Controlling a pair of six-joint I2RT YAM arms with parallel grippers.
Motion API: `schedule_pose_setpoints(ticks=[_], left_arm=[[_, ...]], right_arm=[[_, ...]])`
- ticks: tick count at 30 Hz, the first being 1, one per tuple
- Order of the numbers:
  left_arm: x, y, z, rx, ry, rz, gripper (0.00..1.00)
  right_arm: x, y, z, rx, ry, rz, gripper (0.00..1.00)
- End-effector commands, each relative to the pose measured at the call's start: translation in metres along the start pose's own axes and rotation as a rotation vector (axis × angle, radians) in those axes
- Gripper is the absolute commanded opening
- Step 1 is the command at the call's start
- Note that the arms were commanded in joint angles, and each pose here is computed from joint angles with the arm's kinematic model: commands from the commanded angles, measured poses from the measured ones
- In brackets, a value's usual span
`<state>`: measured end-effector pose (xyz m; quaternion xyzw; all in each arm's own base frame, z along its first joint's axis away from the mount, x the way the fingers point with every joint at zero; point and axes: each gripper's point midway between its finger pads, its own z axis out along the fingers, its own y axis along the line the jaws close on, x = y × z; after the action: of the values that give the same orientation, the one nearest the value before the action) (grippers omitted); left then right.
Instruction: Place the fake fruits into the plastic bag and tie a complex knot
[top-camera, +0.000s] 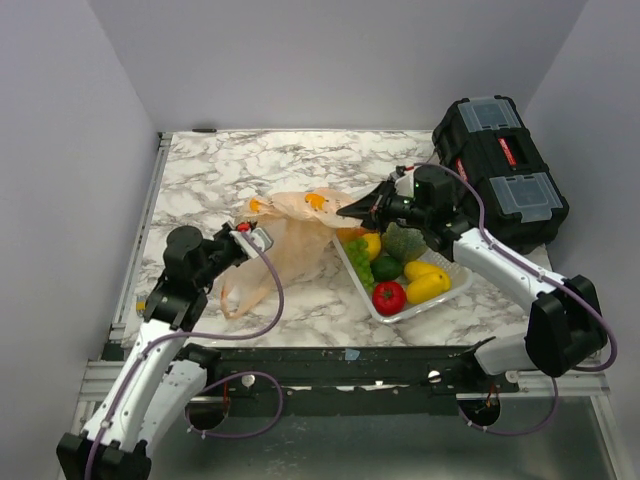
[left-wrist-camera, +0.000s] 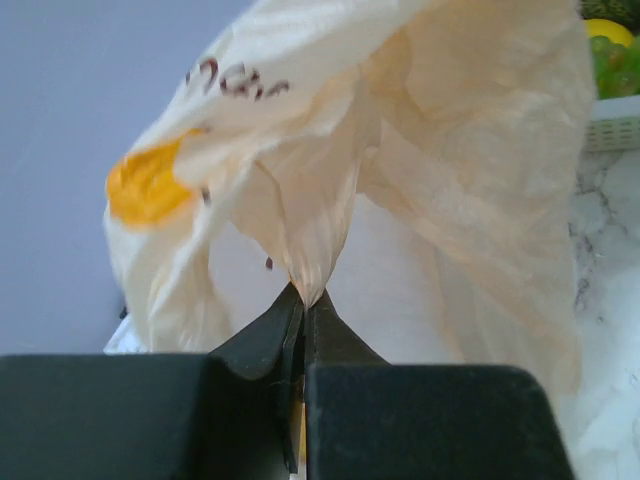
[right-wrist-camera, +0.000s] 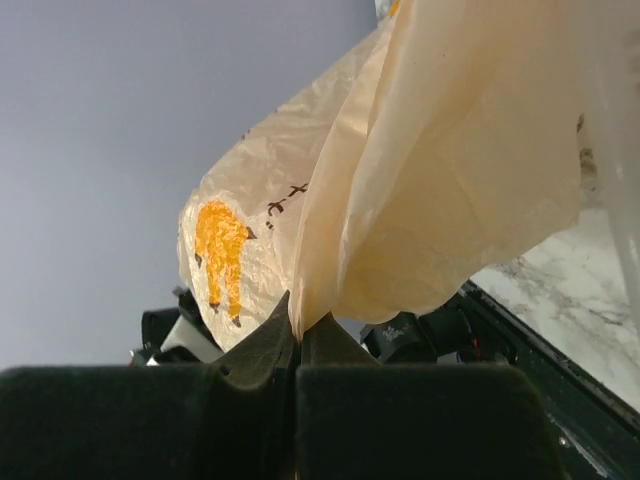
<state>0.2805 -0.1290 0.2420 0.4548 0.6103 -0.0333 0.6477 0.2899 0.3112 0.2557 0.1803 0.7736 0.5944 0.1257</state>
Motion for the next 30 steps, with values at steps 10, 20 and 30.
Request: schedule_pose_setpoints(ticks=[10, 20, 30], left_arm=[[0.026, -0.103, -0.116, 0.372, 0.143, 0.125, 0.00], [0.077, -0.110, -0.151, 0.273, 0.333, 0.223, 0.00], [-0.019, -0.111, -0.142, 0.424, 0.147, -0.154, 0.69]], right_arm=[[-0.104, 0.045, -0.009, -0.078, -0.113, -0.212, 0.01], [-0.177, 0.063, -0.027, -0.079, -0.244, -0.314, 0.01], [-0.117, 0.083, -0.008, -0.194, -0.078, -0.351, 0.01]])
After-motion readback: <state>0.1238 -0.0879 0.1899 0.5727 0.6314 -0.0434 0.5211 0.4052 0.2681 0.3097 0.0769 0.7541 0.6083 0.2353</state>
